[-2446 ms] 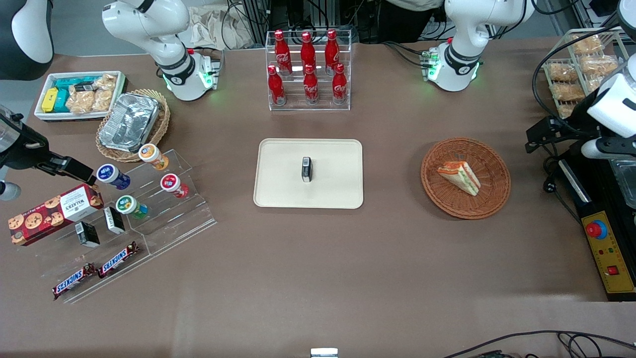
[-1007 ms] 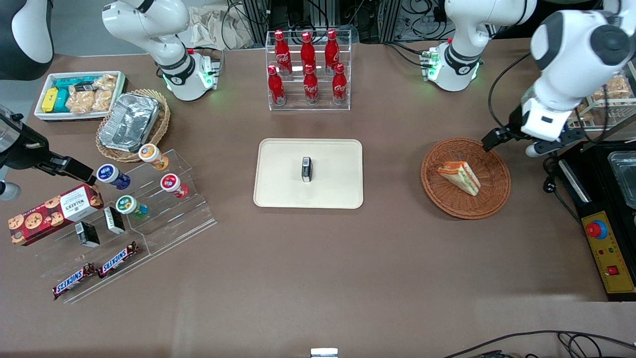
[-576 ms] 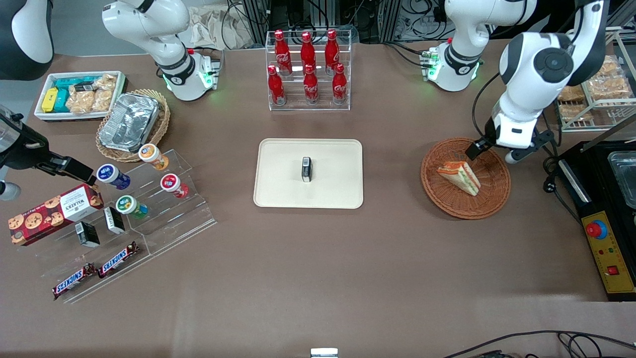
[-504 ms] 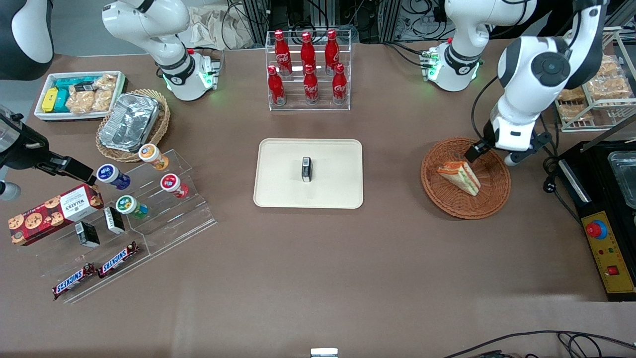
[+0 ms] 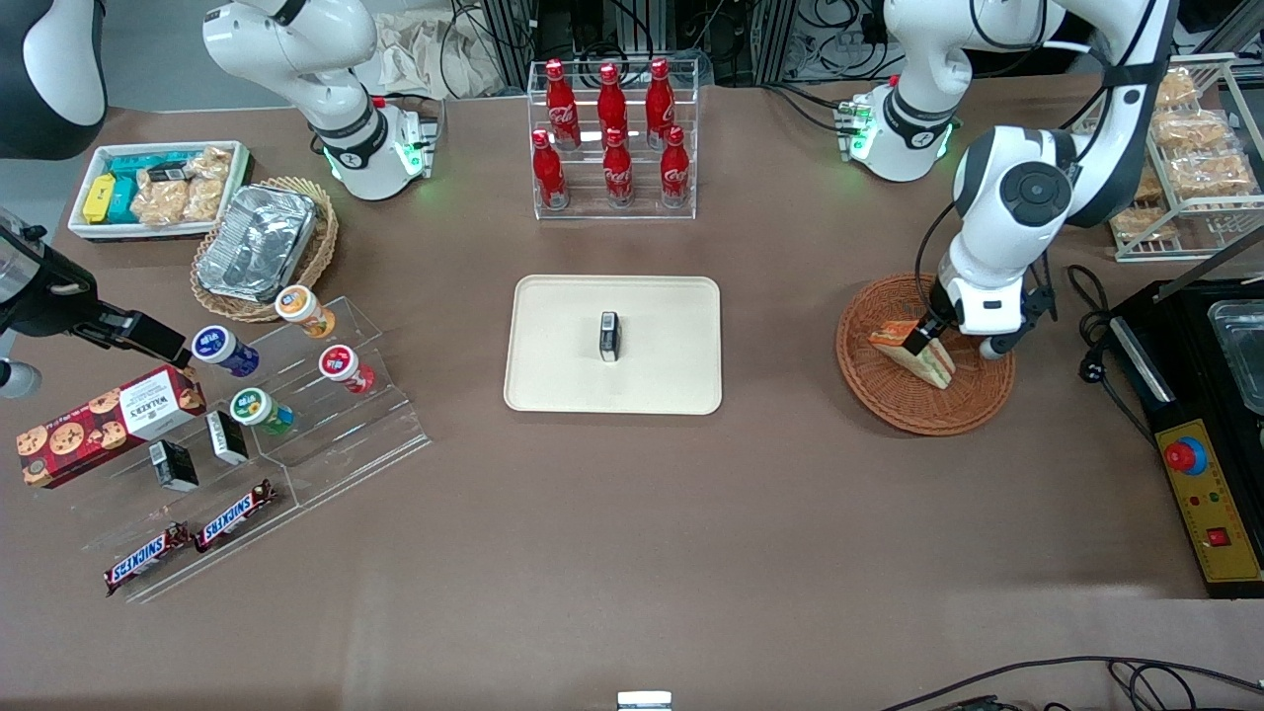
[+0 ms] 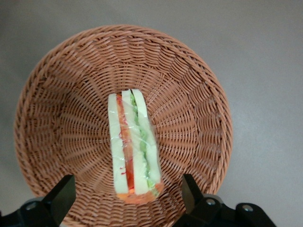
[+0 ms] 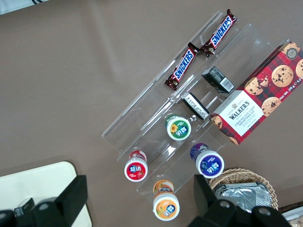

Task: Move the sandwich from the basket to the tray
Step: 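Lower the left gripper and close it on the wrapped sandwich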

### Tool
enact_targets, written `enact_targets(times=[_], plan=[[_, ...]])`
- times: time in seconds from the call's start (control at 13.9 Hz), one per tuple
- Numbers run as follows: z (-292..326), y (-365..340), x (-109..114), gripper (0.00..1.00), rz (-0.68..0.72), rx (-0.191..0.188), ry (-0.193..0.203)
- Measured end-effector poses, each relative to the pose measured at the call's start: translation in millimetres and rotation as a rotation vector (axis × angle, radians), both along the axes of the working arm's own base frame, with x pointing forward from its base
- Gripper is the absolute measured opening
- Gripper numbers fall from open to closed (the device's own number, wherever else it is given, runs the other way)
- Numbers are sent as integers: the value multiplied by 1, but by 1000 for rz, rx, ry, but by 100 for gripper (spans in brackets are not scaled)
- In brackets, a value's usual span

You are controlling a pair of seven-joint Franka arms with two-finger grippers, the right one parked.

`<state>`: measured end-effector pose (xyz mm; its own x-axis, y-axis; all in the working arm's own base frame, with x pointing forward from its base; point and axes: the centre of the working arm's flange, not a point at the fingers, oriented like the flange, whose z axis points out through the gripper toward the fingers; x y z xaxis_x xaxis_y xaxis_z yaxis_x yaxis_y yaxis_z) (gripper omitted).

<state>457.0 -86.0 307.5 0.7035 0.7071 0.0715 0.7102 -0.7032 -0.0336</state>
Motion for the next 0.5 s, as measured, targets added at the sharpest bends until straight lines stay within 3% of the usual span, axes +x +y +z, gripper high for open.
enact_targets(times=[0.29,0.5], plan=[[-16,-8,0,100,40,-2,3],[-31,-11,-4,100,36,29,-11]])
